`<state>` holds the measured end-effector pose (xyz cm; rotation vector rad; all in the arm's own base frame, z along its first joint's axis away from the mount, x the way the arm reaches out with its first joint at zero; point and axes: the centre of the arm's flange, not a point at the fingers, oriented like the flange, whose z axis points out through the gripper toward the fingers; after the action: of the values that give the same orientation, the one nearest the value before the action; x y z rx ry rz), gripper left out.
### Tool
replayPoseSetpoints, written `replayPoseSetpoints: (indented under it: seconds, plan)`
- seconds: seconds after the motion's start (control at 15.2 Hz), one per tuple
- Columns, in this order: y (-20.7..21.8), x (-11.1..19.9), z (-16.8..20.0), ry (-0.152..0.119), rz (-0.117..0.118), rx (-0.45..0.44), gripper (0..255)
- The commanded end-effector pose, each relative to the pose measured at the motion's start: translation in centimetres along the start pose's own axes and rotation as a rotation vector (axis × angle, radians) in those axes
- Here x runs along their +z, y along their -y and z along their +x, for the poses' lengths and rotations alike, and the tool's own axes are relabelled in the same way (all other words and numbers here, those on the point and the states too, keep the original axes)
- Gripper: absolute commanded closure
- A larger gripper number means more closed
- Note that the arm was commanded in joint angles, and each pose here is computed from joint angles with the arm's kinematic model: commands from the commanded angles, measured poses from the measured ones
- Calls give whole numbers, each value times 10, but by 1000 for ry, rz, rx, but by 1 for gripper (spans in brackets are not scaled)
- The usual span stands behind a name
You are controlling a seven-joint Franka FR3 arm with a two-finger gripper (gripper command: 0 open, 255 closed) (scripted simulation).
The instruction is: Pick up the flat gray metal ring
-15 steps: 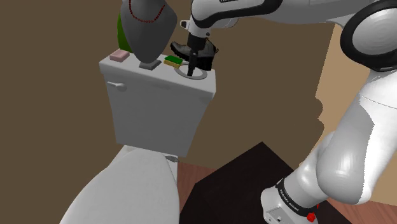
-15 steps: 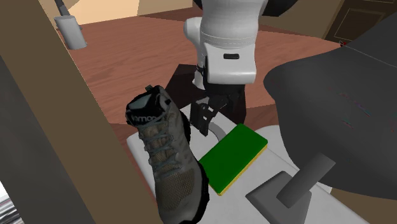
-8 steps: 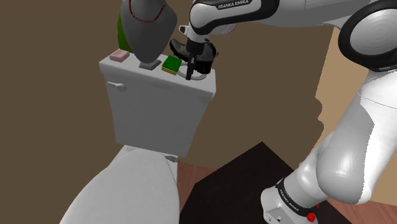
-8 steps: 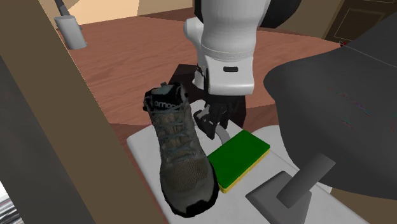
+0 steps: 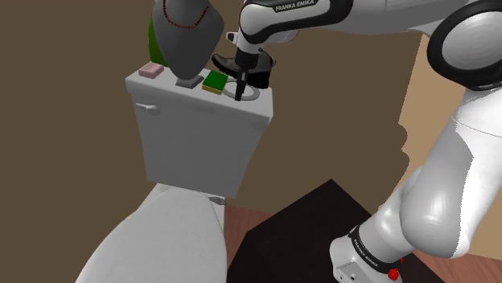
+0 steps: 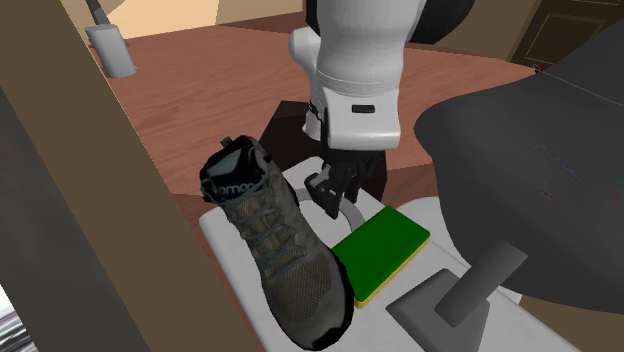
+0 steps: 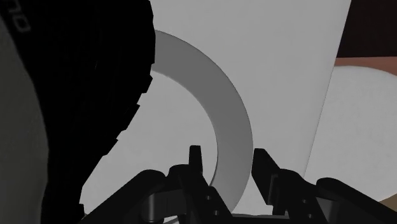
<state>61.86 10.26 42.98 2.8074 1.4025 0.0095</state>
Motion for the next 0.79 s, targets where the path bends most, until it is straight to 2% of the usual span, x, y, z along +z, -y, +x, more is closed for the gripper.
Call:
replayPoseSetpoints:
  seconds: [0.0, 0.73]
  plan:
    - [-2, 0, -2, 5, 3, 1, 255]
    - [-2, -58, -2, 5, 3, 1, 255]
